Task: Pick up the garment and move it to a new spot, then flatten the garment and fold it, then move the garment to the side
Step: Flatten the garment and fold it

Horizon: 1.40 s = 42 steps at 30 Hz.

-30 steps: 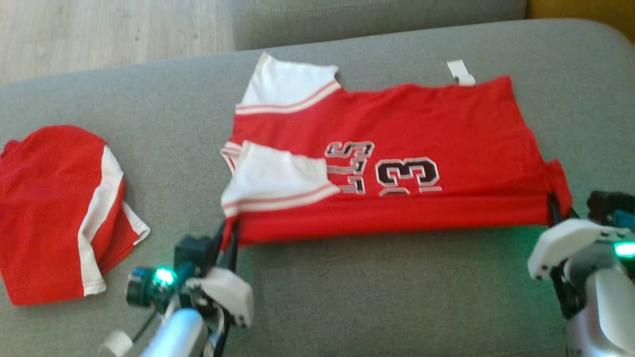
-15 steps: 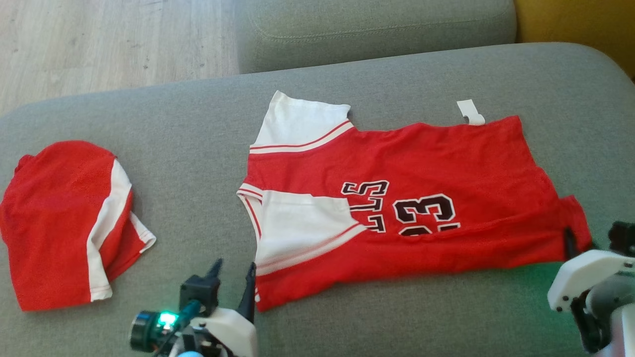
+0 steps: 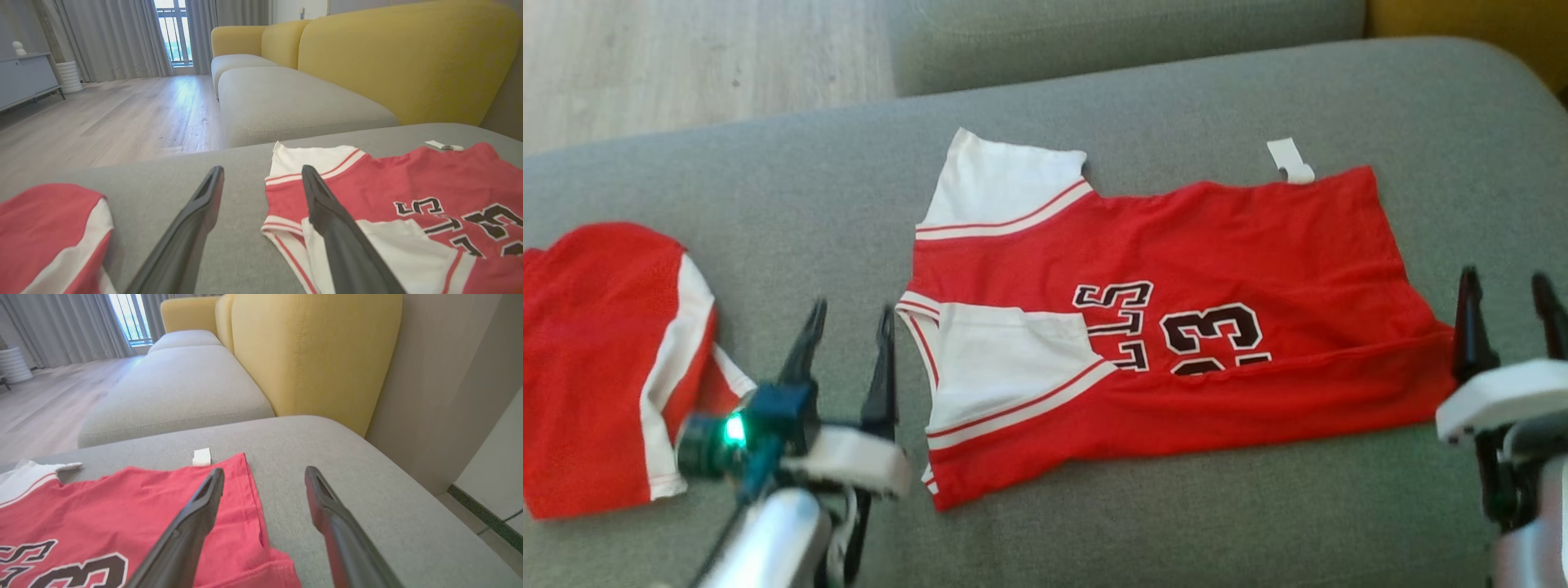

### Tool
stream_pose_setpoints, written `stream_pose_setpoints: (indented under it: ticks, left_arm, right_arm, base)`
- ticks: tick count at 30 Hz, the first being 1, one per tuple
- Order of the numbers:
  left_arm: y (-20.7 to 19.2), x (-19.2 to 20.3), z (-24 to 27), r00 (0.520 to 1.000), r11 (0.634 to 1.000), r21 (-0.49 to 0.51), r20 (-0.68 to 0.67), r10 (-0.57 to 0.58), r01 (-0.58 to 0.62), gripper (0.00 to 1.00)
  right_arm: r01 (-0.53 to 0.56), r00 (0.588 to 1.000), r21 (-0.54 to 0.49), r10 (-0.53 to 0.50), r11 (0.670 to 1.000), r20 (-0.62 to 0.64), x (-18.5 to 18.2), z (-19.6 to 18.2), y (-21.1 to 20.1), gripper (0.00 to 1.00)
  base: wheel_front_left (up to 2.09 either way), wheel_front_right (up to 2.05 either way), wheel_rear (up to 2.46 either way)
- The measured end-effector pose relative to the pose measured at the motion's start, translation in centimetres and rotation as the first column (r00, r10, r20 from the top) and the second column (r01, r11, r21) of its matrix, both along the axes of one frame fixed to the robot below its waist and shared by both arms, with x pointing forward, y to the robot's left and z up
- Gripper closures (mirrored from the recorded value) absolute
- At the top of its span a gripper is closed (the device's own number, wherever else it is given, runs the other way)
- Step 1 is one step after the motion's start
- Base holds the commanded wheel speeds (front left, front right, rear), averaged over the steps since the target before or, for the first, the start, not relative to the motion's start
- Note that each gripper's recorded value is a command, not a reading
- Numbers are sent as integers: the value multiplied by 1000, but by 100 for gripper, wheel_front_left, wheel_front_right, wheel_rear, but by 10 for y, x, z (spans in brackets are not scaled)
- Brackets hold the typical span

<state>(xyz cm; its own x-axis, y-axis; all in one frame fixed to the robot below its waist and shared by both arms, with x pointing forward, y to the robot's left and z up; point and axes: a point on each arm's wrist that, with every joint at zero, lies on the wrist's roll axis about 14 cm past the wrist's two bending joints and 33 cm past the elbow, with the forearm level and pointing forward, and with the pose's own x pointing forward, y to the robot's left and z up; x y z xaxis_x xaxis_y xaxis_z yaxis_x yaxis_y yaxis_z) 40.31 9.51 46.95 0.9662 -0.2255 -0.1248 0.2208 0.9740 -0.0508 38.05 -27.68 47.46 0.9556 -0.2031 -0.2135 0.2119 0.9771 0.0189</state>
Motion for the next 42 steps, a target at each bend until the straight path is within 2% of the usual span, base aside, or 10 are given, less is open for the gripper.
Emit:
stream_pose_setpoints:
  ticks: [6, 10, 15, 20, 23, 28, 36, 42]
  left_arm:
    - [-12, 45, 28, 994, 995, 38, 62, -92, 90, 0]
    - [-21, 90, 43, 980, 976, 111, 52, -194, 188, 0]
    - [-37, 141, 30, 944, 927, 185, -99, -314, 327, 0]
    - [-35, 180, -22, 892, 883, 252, -332, -306, 397, 0]
    - [-43, 191, -45, 858, 857, 274, -413, -305, 437, 0]
    - [-61, 190, -87, 775, 812, 254, -539, -332, 525, 0]
    - [-71, 212, -102, 764, 812, 244, -552, -333, 530, 0]
    - [-80, 214, -110, 730, 819, 196, -593, -339, 539, 0]
  right_arm:
    - [-20, 997, -21, 21, 1000, 75, 30, 20, 5, 0]
    - [-44, 994, -35, 48, 998, 101, 55, 29, 11, 0]
    - [-81, 990, -58, 87, 995, 113, 84, 33, 20, 0]
    - [-99, 987, -92, 109, 991, 116, 107, 32, 19, 0]
    - [-97, 988, -106, 108, 990, 106, 112, 26, 15, 0]
    - [-72, 993, -104, 81, 992, 82, 111, 11, 3, 0]
    - [-48, 998, -102, 52, 994, 41, 102, -9, -8, 0]
    - [-32, 999, -104, 36, 994, 37, 100, -12, -14, 0]
  base:
    - [0, 0, 0]
    - [0, 0, 0]
    - [0, 0, 0]
    - [0, 0, 0]
    - [0, 0, 0]
    - [0, 0, 0]
    - [0, 0, 0]
    - [0, 0, 0]
